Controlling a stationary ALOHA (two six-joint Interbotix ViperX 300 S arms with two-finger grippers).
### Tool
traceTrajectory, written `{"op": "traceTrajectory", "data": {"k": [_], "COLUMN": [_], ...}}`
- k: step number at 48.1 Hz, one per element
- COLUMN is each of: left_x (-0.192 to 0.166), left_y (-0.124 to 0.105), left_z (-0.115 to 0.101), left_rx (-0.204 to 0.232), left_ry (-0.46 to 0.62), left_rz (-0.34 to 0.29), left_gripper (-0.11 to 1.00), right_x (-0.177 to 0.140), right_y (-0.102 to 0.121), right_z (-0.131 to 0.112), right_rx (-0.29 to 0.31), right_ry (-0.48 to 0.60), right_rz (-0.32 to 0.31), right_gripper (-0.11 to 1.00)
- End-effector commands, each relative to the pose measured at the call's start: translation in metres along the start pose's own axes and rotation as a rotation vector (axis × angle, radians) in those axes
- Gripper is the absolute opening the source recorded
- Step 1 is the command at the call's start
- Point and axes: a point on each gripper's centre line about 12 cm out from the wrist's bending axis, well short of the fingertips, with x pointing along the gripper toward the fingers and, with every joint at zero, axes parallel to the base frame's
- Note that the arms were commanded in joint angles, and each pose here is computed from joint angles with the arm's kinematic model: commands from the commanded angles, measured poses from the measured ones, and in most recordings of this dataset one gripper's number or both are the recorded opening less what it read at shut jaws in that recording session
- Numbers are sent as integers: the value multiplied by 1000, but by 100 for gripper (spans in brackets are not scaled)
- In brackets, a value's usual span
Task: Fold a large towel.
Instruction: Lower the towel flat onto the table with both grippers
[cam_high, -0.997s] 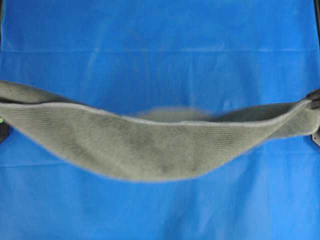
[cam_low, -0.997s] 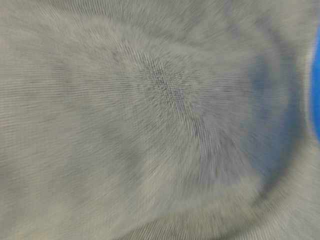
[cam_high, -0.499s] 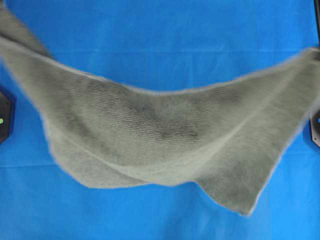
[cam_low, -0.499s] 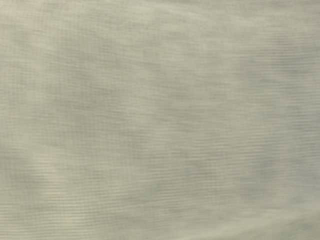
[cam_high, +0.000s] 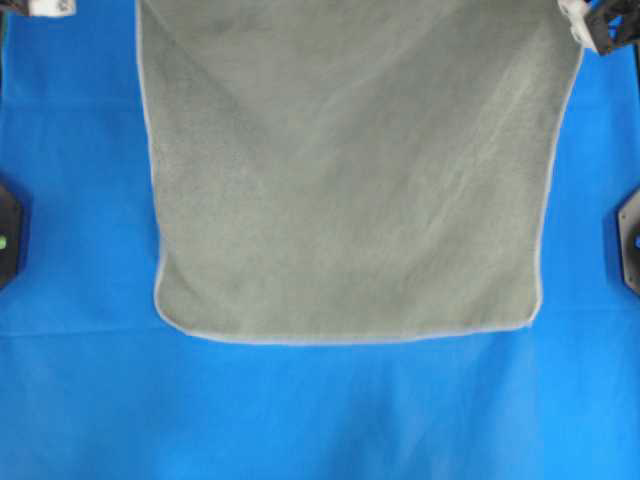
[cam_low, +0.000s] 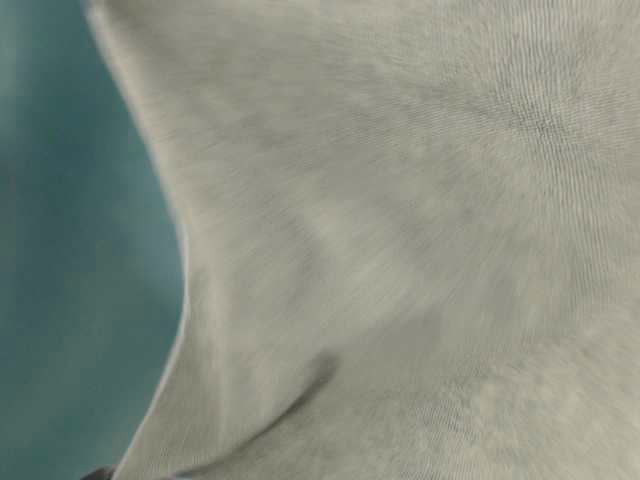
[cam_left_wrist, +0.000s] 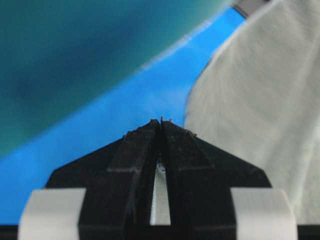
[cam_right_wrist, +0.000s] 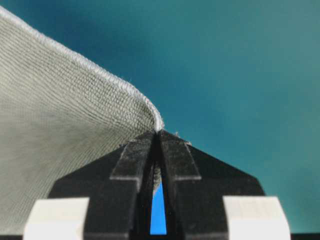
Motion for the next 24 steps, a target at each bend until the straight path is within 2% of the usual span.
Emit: {"op": "traceTrajectory", "data": {"k": [1,4,10,15,20,24], "left_x": [9,16,32,41,45,47], "left_y": [7,9,13,11,5,1], "left_z": [13,15,5,-21,-51,-83], "left_rx": [38,67,76,74,63,32], "left_ry": [-62,-71,-26,54,129,207], "left_rz": [19,27,37,28,2,-16], "left_gripper": [3,3,3,3,3,3], "right_x": [16,25,35,39,40,37], "right_y": [-13,-16,-15,-4,15,34], "right_z": [3,1,-11,-31,-61,-88], "right_rx": [27,36,27,27,23,3], "right_ry": [-36,-55,-38,23,109,180], "right_rz": [-21,-14,-7,36,116,192], "right_gripper": [3,3,3,3,3,3]}}
